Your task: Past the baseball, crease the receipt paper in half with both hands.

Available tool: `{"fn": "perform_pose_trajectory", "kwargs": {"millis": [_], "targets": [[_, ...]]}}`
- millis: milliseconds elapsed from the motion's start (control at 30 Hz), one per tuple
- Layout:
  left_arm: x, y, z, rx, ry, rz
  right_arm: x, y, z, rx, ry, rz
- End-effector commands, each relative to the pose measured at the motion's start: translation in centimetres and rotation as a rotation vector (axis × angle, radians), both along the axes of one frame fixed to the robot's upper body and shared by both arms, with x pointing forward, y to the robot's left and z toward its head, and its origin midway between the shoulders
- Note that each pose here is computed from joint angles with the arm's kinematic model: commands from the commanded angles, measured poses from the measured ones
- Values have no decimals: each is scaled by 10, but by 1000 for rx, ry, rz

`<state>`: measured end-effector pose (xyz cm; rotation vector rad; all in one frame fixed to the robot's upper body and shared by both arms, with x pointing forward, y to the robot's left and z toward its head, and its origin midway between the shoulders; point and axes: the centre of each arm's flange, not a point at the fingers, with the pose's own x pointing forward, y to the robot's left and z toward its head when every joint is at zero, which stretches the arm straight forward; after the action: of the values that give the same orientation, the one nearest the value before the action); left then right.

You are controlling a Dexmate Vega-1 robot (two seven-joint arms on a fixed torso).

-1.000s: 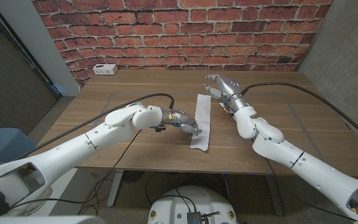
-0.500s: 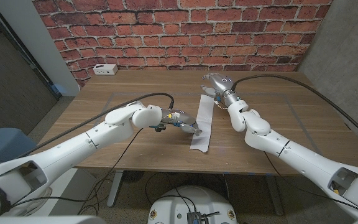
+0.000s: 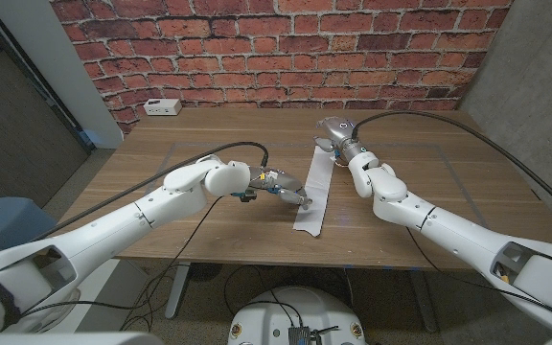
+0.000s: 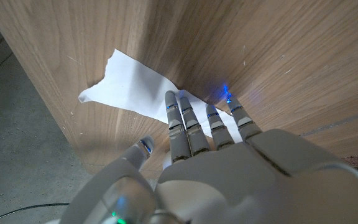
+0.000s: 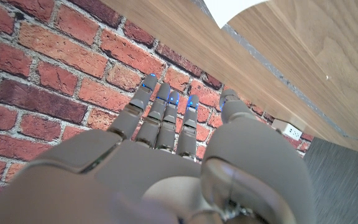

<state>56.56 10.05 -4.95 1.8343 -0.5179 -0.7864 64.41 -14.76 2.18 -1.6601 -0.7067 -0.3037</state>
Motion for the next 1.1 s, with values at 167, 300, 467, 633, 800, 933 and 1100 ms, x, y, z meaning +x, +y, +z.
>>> {"fn": "perform_pose_trajectory", "kwargs": {"millis": [167, 300, 467, 633, 800, 933, 1100], "targets": [[6, -2, -8, 7, 55, 24, 34, -25, -9, -44, 82, -151], [6, -3, -9, 5, 63, 27, 38, -29, -13, -58, 112, -181], [6, -5, -11, 5, 70, 27, 41, -29, -15, -91, 129, -220], [6, -6, -12, 1, 75, 31, 43, -28, -17, -114, 137, -252], [6, -5, -12, -3, 73, 33, 45, -29, -18, -127, 157, -263], [6, -5, -12, -3, 73, 30, 47, -30, -18, -129, 166, -263], [7, -4, -11, -3, 72, 30, 49, -29, -18, -125, 185, -247]]}}
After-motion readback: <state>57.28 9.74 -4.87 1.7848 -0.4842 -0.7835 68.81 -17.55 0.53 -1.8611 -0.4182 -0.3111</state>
